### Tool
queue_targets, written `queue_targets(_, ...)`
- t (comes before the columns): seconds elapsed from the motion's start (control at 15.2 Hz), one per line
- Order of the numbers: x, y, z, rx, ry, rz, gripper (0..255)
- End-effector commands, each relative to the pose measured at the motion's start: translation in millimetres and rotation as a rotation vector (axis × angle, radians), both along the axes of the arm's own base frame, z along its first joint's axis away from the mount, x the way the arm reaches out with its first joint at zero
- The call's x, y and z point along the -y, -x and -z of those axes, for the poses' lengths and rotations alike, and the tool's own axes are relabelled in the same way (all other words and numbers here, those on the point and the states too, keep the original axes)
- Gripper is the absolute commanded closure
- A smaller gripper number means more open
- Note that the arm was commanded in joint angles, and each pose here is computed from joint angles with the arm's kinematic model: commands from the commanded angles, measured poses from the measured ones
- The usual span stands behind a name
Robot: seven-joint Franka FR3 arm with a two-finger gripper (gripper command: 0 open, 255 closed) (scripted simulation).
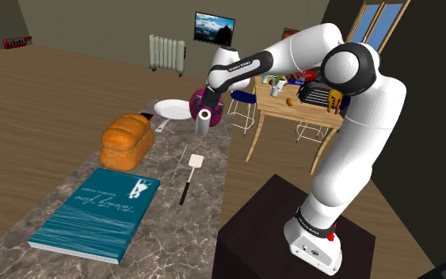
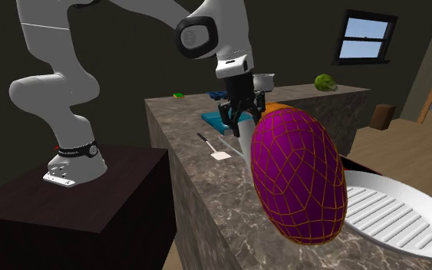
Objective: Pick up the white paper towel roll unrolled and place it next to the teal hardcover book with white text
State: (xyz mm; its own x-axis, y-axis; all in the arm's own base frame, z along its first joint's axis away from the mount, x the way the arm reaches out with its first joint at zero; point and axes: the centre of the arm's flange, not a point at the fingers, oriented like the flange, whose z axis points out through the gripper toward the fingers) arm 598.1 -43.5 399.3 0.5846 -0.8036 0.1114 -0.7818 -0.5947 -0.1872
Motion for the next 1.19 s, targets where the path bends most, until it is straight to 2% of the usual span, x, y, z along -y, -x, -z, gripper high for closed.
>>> queue_targets(0.0,0.1,0.4,-11.2,0.001,0.000,-0.001,255)
queue_targets(1.12,0.1,0.4,-101.0,0.001,0.000,-0.001,255)
